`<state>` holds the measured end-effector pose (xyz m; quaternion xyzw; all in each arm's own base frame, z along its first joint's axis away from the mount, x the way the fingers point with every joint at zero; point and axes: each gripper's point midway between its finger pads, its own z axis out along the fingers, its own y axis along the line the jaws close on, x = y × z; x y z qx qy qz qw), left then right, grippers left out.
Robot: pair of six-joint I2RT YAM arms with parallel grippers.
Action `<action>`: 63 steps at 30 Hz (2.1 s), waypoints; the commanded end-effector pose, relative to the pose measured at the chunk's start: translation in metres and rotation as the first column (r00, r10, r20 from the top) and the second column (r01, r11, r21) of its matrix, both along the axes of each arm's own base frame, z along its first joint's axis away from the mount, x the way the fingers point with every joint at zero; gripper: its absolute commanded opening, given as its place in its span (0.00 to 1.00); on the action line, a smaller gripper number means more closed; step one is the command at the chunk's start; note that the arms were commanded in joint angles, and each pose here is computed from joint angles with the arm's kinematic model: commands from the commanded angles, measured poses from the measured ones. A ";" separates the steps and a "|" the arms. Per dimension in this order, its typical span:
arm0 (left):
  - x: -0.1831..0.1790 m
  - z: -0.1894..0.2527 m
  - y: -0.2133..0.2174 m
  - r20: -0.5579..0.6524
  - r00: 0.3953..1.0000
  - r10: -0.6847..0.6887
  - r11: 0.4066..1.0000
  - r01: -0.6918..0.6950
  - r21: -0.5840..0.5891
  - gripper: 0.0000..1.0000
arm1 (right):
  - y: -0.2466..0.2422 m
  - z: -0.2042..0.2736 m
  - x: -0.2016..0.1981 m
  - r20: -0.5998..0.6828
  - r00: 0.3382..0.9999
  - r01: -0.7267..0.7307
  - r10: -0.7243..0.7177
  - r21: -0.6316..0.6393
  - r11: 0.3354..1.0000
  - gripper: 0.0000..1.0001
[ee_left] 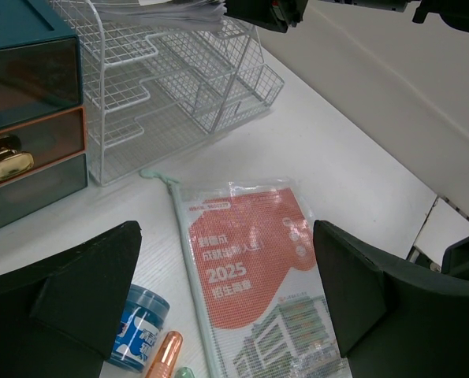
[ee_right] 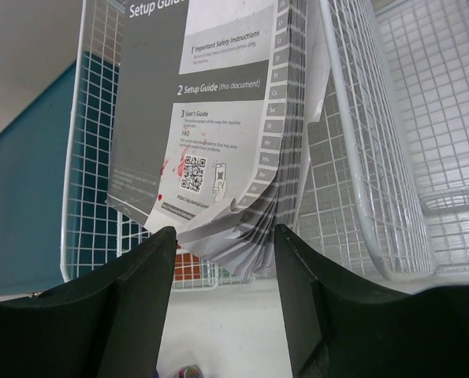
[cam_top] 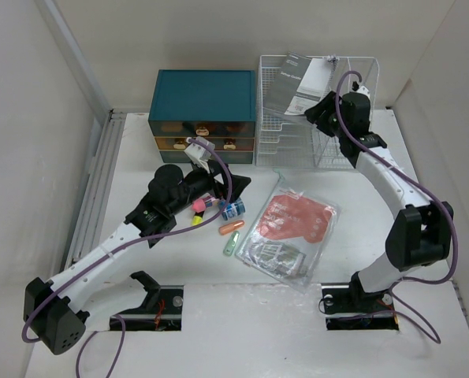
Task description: Organize the desk
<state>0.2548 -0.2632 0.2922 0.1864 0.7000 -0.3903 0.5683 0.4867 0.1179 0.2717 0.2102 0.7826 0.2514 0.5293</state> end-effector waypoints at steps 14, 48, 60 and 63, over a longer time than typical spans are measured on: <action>-0.002 0.021 0.002 0.064 0.998 -0.006 0.999 0.009 -0.045 0.89 | 0.047 0.042 0.006 0.146 0.973 -0.198 0.178 0.132 0.971 0.53; -0.002 0.021 0.002 0.064 0.998 -0.006 0.999 0.009 -0.045 0.89 | 0.039 0.044 -0.009 0.163 0.960 -0.227 0.229 -0.030 0.973 0.00; -0.004 0.023 0.000 0.065 0.998 -0.015 0.998 0.019 -0.057 0.89 | 0.044 0.015 -0.007 0.009 0.907 -0.419 0.421 -0.081 0.904 0.00; -0.004 0.023 0.000 0.065 0.998 -0.015 0.998 0.019 -0.057 0.89 | 0.034 0.014 0.000 -0.007 0.905 -0.423 0.425 -0.107 0.900 0.00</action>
